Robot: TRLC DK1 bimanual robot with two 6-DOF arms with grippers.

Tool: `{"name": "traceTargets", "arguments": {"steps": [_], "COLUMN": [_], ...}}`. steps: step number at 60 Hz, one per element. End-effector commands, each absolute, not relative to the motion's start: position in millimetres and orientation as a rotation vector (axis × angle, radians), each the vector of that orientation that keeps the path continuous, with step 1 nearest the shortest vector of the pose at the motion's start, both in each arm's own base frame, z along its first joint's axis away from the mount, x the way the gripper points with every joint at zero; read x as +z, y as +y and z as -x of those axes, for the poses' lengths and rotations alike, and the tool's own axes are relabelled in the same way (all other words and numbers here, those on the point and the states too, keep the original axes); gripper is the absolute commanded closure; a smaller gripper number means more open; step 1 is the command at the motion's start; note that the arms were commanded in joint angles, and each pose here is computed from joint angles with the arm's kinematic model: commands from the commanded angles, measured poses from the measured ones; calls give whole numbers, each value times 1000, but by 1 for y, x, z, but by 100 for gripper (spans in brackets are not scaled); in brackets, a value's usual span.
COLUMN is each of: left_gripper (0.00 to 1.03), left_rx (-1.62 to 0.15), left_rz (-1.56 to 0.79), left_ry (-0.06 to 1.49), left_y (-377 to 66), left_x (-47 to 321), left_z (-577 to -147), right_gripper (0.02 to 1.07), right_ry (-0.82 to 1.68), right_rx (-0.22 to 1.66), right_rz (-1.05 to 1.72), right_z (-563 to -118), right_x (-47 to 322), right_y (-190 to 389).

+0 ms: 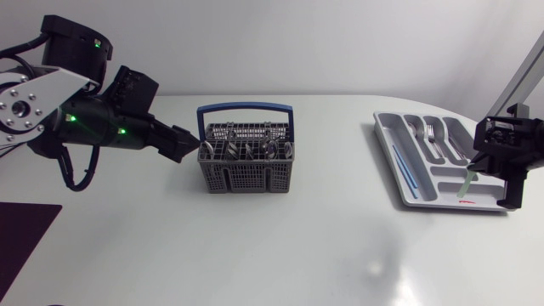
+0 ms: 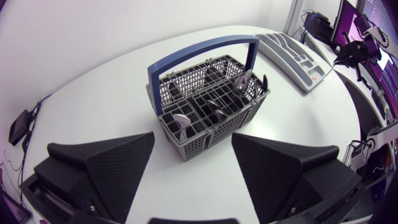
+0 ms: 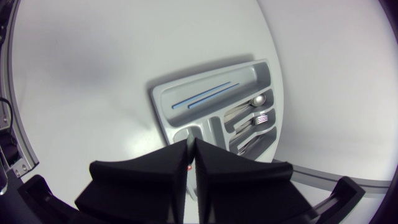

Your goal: Unload the cutlery basket into the drawer organizer.

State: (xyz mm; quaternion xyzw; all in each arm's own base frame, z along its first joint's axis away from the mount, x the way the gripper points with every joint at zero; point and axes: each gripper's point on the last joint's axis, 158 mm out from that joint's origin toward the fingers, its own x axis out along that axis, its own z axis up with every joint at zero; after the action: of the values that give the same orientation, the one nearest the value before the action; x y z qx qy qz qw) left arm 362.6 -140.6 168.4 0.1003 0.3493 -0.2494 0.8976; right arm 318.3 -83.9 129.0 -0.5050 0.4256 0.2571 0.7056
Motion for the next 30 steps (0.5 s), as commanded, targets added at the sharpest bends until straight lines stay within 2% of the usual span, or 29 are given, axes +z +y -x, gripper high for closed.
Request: {"name": "traceTargets", "arguments": {"steps": [1, 30], "left_gripper": [16, 16], "left_rx": [-524, -526], "left_rz": [-231, -235], "left_ry": [728, 745], "left_y": [-140, -140], "left_x": [161, 154], "left_z": [-359, -356], "right_gripper": [101, 101], "right_ry": [971, 1101], "right_rx": [596, 467], "right_rz": [1180, 1332], "right_z": [-324, -359], "right_x": [121, 88], "right_y": [-101, -189]}}
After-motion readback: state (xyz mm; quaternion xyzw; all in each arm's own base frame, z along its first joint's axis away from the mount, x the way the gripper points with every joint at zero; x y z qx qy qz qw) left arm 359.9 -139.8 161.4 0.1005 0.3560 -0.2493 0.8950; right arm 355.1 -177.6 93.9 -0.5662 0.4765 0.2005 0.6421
